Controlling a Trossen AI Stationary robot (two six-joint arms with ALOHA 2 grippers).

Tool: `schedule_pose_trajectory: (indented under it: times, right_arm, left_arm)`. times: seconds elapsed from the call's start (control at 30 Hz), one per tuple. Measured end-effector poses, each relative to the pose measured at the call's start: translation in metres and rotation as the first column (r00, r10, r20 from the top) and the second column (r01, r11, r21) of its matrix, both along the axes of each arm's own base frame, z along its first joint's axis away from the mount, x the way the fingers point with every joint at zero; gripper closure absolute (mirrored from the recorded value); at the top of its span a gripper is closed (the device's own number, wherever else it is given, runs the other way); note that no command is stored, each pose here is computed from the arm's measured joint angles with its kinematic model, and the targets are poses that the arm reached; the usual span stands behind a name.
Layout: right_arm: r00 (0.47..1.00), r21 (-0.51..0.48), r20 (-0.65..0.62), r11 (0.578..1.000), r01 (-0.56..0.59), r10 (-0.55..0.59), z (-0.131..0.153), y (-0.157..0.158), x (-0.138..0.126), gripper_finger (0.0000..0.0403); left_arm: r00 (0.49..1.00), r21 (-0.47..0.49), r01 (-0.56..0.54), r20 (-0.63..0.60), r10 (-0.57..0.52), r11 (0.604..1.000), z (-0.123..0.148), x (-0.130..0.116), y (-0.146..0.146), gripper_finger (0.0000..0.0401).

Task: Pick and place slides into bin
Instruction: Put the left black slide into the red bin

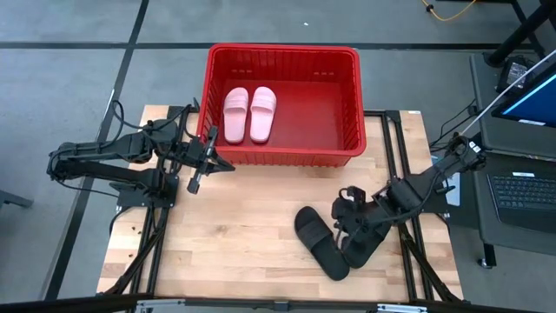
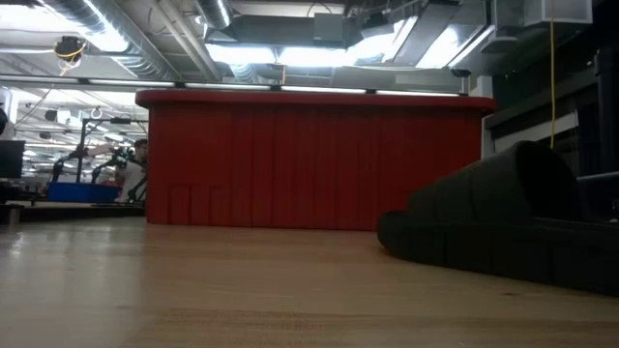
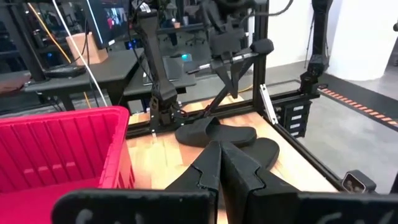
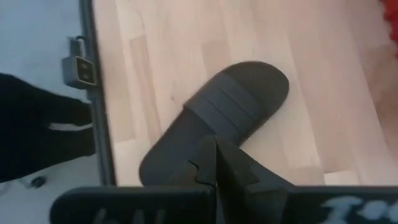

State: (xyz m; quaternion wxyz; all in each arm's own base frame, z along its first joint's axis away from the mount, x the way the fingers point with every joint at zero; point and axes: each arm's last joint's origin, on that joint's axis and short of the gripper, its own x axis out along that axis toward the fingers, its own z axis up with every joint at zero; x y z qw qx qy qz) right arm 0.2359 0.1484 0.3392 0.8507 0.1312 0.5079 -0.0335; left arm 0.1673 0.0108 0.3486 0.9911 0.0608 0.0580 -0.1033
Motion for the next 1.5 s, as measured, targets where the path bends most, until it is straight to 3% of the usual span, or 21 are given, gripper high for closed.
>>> schedule_pose_trajectory:
  times: [0.17,0.37,0.53,0.83,1.5]
  right_arm:
    - [0.992,0.009,-0.059,0.994,0.111,-0.110,-0.040,0.015,-0.016,0.0399]
    - [0.979,0.092,0.131,0.985,0.143,-0.155,-0.078,0.033,-0.011,0.0400]
    - [0.971,0.115,0.108,0.973,0.202,-0.215,-0.096,0.031,-0.015,0.0393]
    - [0.977,0.041,0.045,0.978,0.206,-0.208,-0.104,0.025,-0.021,0.0399]
    - [0.978,-0.003,0.011,0.978,0.208,-0.208,-0.106,0.021,-0.024,0.0317]
  left_arm:
    - [1.000,0.002,0.000,-0.002,0.000,1.000,0.000,0.000,0.000,0.0399]
    - [1.000,0.042,0.005,0.014,-0.005,0.999,0.001,0.000,0.000,0.0400]
    - [1.000,0.041,0.004,0.015,-0.005,0.999,0.001,0.000,0.000,0.0398]
    - [1.000,-0.006,-0.002,0.006,0.002,1.000,0.001,0.000,0.000,0.0399]
    - [1.000,-0.005,-0.010,0.006,0.010,1.000,0.001,0.000,0.000,0.0400]
